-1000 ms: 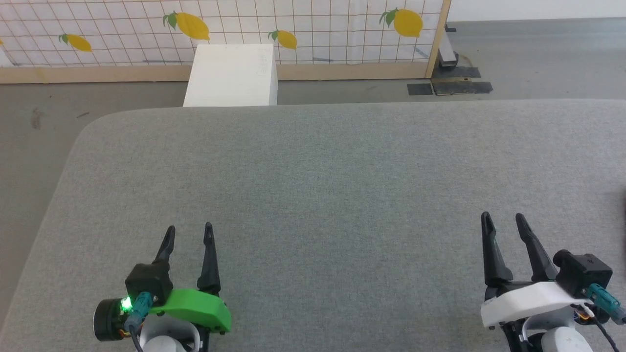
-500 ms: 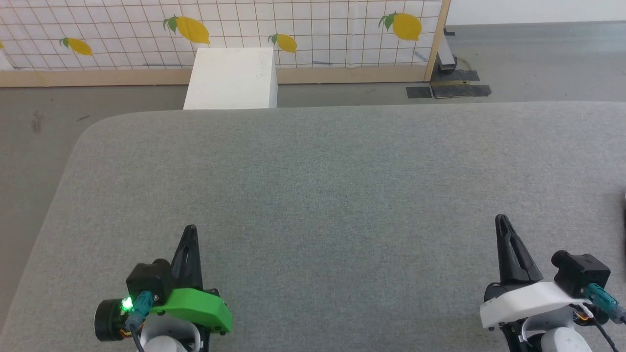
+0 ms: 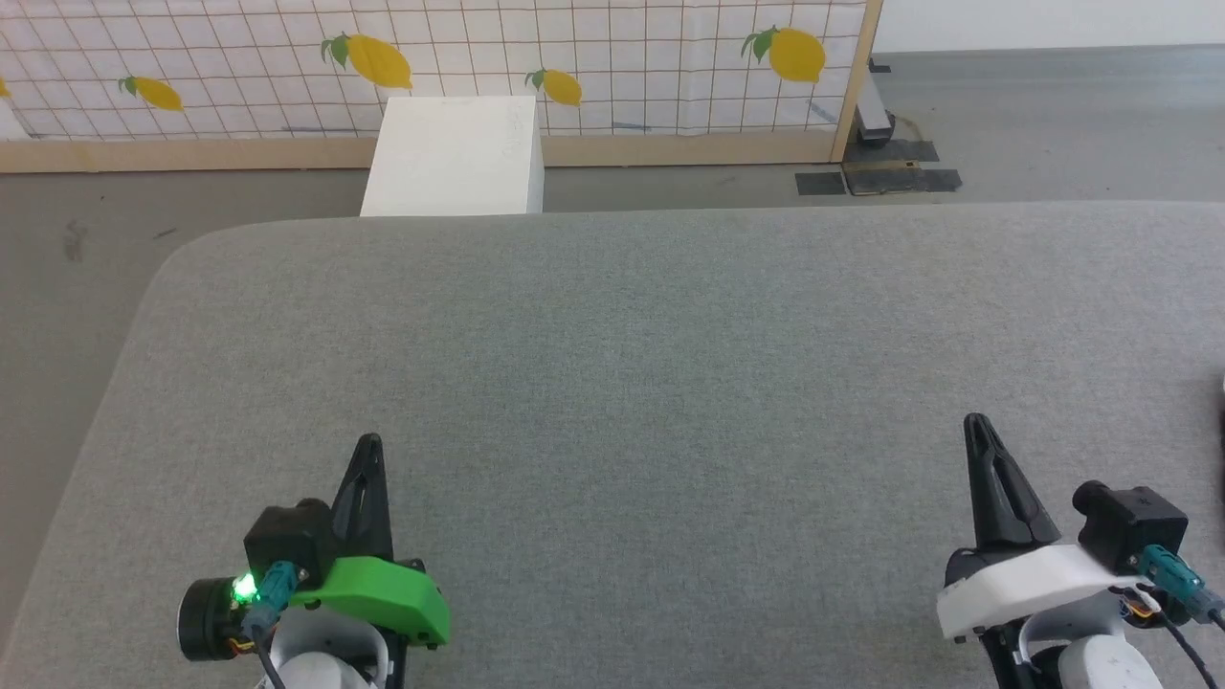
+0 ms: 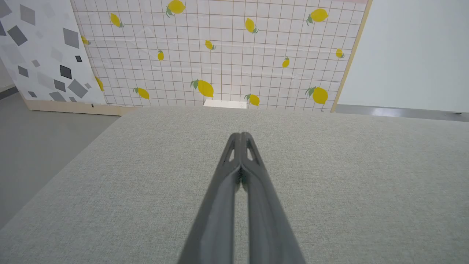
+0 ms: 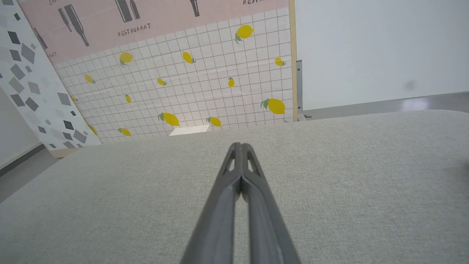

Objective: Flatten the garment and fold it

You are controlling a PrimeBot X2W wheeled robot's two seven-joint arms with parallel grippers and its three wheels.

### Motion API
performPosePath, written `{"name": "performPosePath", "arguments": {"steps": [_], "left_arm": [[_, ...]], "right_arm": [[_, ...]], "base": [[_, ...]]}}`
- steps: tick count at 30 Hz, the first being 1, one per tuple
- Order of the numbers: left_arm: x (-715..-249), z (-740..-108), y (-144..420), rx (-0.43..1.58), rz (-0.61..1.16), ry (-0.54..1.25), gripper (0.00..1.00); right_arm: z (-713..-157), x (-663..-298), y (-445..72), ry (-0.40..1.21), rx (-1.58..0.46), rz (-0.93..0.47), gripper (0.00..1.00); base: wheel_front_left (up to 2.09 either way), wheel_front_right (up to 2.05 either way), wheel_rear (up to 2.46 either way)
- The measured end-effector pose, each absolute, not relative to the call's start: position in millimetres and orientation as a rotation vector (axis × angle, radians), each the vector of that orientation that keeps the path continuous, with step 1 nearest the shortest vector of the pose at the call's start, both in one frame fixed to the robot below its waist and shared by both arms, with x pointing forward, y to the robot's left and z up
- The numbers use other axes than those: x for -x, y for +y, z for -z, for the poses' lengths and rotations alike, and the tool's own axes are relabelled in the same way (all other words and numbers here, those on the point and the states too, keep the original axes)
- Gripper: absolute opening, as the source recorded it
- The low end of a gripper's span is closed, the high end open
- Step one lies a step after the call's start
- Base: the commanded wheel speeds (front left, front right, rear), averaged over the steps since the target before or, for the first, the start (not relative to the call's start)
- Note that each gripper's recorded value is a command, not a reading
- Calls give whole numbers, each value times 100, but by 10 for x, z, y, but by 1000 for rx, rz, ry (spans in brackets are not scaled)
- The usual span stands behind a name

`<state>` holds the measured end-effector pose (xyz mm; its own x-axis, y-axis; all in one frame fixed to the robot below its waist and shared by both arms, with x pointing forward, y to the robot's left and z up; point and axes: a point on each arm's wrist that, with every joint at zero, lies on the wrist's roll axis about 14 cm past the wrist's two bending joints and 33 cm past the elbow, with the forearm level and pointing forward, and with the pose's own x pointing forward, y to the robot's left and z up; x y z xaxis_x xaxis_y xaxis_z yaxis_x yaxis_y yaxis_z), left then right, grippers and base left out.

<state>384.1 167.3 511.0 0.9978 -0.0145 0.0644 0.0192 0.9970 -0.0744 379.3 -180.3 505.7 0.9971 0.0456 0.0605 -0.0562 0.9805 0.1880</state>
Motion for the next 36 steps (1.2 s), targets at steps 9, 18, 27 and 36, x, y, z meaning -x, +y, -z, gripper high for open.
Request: {"name": "performPosePath", "arguments": {"steps": [9, 18, 27, 36], "left_arm": [[-3845, -5136, 1686, 69, 14, -60, 0], [-3841, -5157, 1690, 61, 16, -57, 0], [-3822, -5154, 1689, 38, 20, -48, 0], [-3820, -5186, 1696, 31, 19, -48, 0]], "right_arm": [[-5091, -3800, -1779, -55, -170, -62, 0], [-5120, -3805, -1758, -51, -152, -72, 0], [-5132, -3796, -1738, -45, -134, -80, 0], [-5136, -3781, -1721, -37, -112, -88, 0]], "base": [[0, 0, 0], [0, 0, 0], [0, 0, 0], [0, 0, 0]]}}
